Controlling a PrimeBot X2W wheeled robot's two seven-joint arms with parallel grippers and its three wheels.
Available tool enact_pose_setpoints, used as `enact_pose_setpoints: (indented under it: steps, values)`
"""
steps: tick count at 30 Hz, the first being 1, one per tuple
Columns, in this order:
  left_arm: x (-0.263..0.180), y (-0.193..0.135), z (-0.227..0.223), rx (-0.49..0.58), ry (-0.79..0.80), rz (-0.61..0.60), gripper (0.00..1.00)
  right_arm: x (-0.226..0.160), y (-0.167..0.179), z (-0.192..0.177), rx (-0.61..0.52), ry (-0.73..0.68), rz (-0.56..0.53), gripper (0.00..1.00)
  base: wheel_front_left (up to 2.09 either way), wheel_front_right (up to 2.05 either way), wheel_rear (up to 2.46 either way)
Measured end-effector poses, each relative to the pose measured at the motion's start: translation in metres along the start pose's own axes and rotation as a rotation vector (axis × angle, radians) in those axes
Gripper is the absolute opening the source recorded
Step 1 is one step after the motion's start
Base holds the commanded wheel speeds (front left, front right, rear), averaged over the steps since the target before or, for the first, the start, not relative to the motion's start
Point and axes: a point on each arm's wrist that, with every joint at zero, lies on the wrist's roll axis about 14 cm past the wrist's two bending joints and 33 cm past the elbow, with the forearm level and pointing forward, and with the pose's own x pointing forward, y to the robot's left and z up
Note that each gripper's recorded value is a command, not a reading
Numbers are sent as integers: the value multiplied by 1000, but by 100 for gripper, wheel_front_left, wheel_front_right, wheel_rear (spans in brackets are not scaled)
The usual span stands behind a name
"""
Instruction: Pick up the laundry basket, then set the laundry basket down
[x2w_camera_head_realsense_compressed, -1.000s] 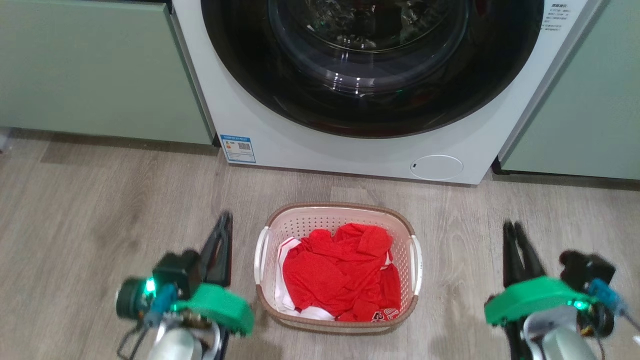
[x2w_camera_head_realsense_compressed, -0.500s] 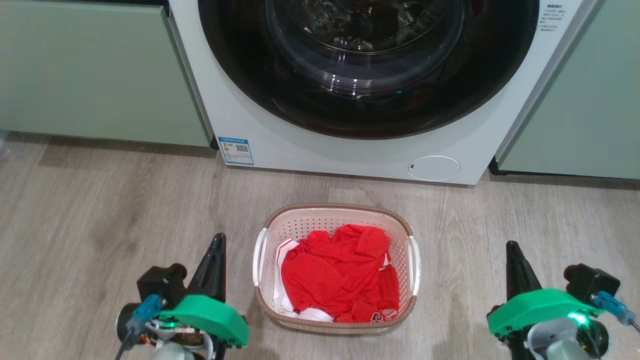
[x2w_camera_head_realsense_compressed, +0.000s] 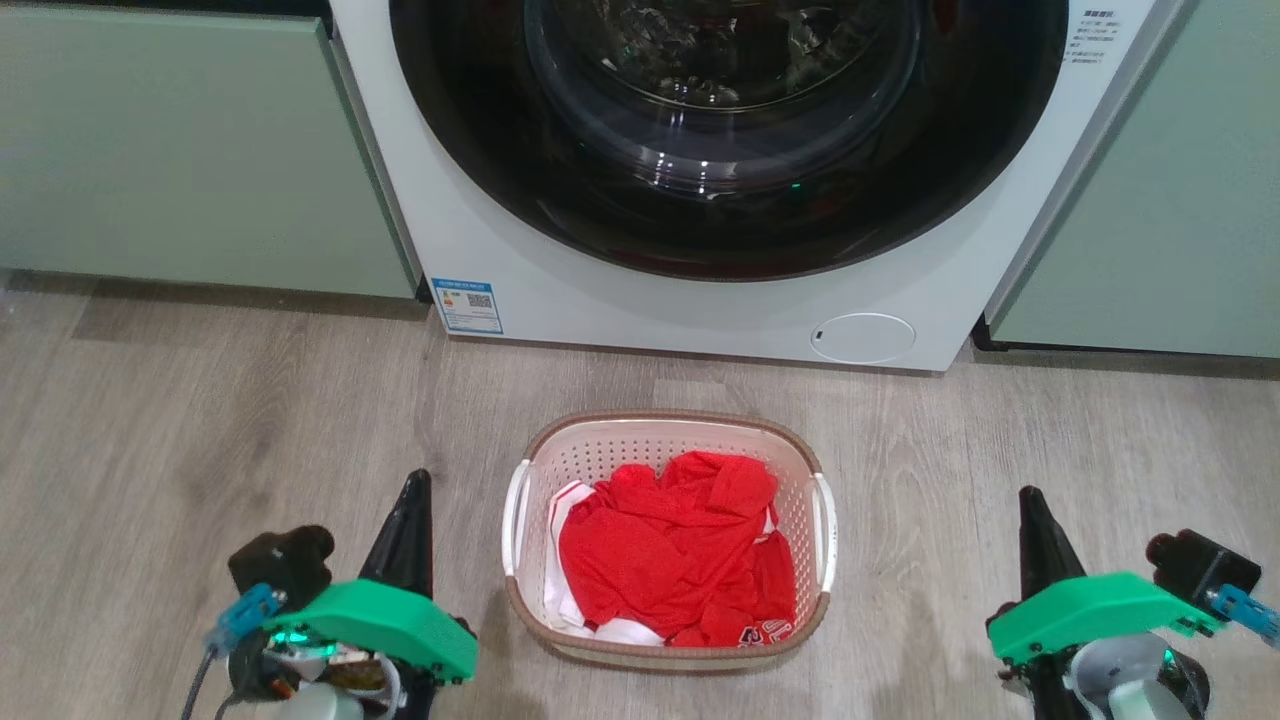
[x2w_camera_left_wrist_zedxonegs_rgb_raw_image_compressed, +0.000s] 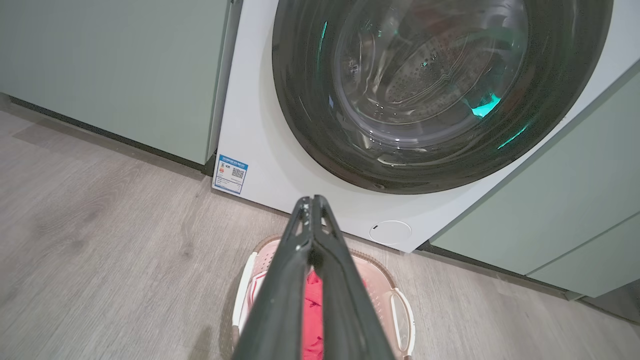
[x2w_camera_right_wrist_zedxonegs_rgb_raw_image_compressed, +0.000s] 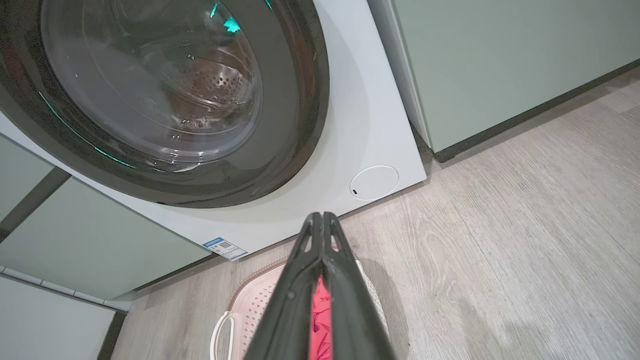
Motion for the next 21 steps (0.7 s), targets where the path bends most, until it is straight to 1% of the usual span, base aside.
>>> enact_pose_setpoints:
  steps: [21]
  values:
    - [5,14,7,-254,3,50,0,0,-9,9,212,-12,-42,0,0,0,0]
